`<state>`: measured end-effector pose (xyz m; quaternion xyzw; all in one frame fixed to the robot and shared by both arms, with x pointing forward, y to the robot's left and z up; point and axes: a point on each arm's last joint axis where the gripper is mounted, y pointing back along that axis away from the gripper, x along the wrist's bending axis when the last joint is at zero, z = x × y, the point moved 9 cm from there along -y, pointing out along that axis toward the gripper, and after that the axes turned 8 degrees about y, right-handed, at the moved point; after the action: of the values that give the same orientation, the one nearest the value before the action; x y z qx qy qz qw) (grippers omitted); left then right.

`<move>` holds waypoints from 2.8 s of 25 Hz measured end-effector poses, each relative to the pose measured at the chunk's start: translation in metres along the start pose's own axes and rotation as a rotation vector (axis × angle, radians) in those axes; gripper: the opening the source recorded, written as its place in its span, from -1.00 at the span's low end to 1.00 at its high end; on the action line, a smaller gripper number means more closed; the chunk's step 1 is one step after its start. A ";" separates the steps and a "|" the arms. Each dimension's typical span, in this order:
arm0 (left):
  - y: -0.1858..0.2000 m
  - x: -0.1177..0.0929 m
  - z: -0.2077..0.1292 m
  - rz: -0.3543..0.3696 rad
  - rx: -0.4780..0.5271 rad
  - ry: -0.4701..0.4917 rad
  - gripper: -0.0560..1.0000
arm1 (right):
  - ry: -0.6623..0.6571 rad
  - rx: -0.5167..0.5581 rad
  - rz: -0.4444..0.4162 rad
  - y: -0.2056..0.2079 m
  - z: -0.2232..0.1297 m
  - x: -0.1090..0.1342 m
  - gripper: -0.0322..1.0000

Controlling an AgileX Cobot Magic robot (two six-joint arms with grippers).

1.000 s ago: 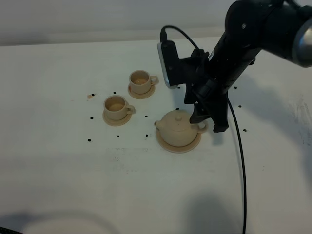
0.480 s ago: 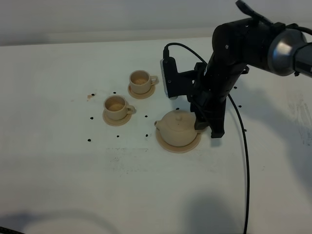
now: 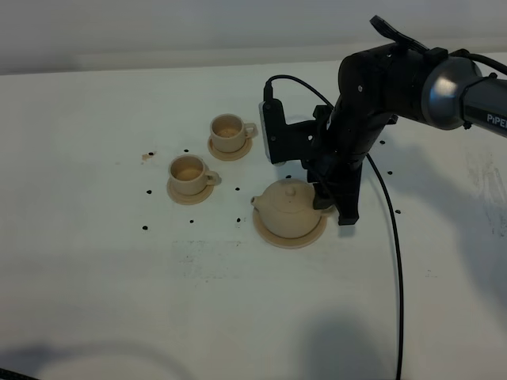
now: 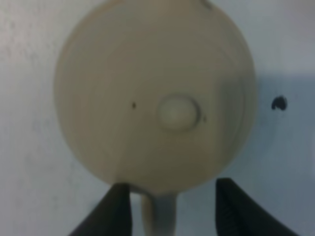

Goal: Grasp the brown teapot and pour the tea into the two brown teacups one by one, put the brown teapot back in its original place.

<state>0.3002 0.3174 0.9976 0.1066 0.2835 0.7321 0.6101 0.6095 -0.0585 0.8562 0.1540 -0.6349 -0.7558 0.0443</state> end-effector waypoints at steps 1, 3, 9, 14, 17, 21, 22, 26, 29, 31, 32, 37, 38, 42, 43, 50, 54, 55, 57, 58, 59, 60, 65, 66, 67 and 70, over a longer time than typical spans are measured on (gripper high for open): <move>0.000 0.000 0.000 0.000 0.000 0.000 0.05 | 0.006 0.007 0.000 -0.001 -0.001 0.000 -0.23; 0.000 0.000 0.000 0.000 0.000 0.000 0.05 | 0.016 0.023 0.003 -0.003 -0.004 0.000 -0.28; 0.000 0.000 0.000 0.000 0.000 0.000 0.05 | 0.032 0.045 0.008 -0.006 -0.009 0.000 -0.37; 0.000 0.000 0.000 0.000 0.000 0.000 0.05 | 0.069 0.068 0.015 -0.010 -0.006 0.003 -0.38; 0.000 0.000 0.000 0.000 0.000 0.000 0.05 | 0.095 0.085 0.011 -0.010 -0.005 0.003 -0.38; 0.000 0.000 0.000 0.000 0.000 0.000 0.05 | 0.116 0.110 0.005 -0.010 -0.004 0.004 -0.38; 0.000 0.000 0.000 0.000 0.000 0.000 0.05 | 0.119 0.113 0.004 -0.010 -0.004 0.004 -0.38; 0.000 0.000 0.000 0.000 0.000 0.000 0.05 | 0.116 0.118 0.003 -0.010 -0.004 0.004 -0.38; 0.000 0.000 0.000 0.000 0.000 0.000 0.05 | 0.108 0.119 0.002 -0.010 -0.004 0.004 -0.39; 0.000 0.000 0.000 0.000 0.000 0.000 0.05 | 0.103 0.119 0.002 -0.010 -0.004 0.004 -0.43; 0.000 0.000 0.000 0.000 0.000 0.000 0.05 | 0.100 0.119 0.002 -0.010 -0.004 0.004 -0.45; 0.000 0.000 0.000 0.000 0.000 0.000 0.05 | 0.094 0.120 0.001 -0.010 -0.004 0.004 -0.63; 0.000 0.000 0.000 0.000 0.000 0.000 0.05 | 0.094 0.120 0.001 -0.010 -0.004 0.004 -0.67; 0.000 0.000 0.000 0.000 0.000 0.000 0.05 | 0.094 0.120 0.000 -0.010 -0.004 0.003 -0.74; 0.000 0.000 0.000 0.000 0.000 0.000 0.05 | 0.090 0.120 0.002 -0.010 -0.004 0.004 -0.75; 0.000 0.000 0.000 0.000 0.000 0.000 0.05 | 0.035 0.125 0.031 -0.008 -0.004 0.008 -0.75; 0.000 0.000 0.000 0.000 0.000 0.000 0.05 | -0.024 0.126 0.067 -0.001 -0.002 0.011 -0.75; 0.000 0.000 0.000 0.000 0.000 0.000 0.05 | -0.036 0.129 0.080 0.002 -0.002 0.012 -0.75; 0.000 0.000 0.000 0.000 0.000 0.000 0.05 | -0.055 0.123 0.088 0.004 0.000 0.012 -0.75; 0.000 0.000 0.000 0.000 0.000 0.000 0.05 | -0.061 0.124 0.089 0.004 0.000 0.012 -0.75; 0.000 0.000 0.000 0.000 0.000 0.000 0.05 | -0.070 0.126 0.092 0.004 0.000 0.013 -0.75; 0.000 0.000 0.000 0.000 0.000 0.000 0.05 | -0.078 0.122 0.095 0.004 0.001 0.014 -0.75; 0.000 0.000 0.000 0.000 0.000 0.000 0.05 | -0.129 0.109 0.097 0.004 0.004 0.014 -0.75; 0.000 0.000 0.000 0.000 0.000 0.000 0.05 | -0.142 0.106 0.097 0.004 0.005 0.015 -0.75; 0.000 0.000 0.000 0.000 0.000 0.000 0.05 | -0.153 0.103 0.093 0.004 0.005 0.014 -0.75; 0.000 0.000 0.000 0.000 0.000 0.000 0.05 | -0.209 0.082 0.066 0.009 0.011 0.005 -0.75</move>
<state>0.3002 0.3174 0.9976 0.1066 0.2835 0.7321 0.6101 0.6000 -0.0516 0.8660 0.0547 -0.6711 -0.7394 -0.0036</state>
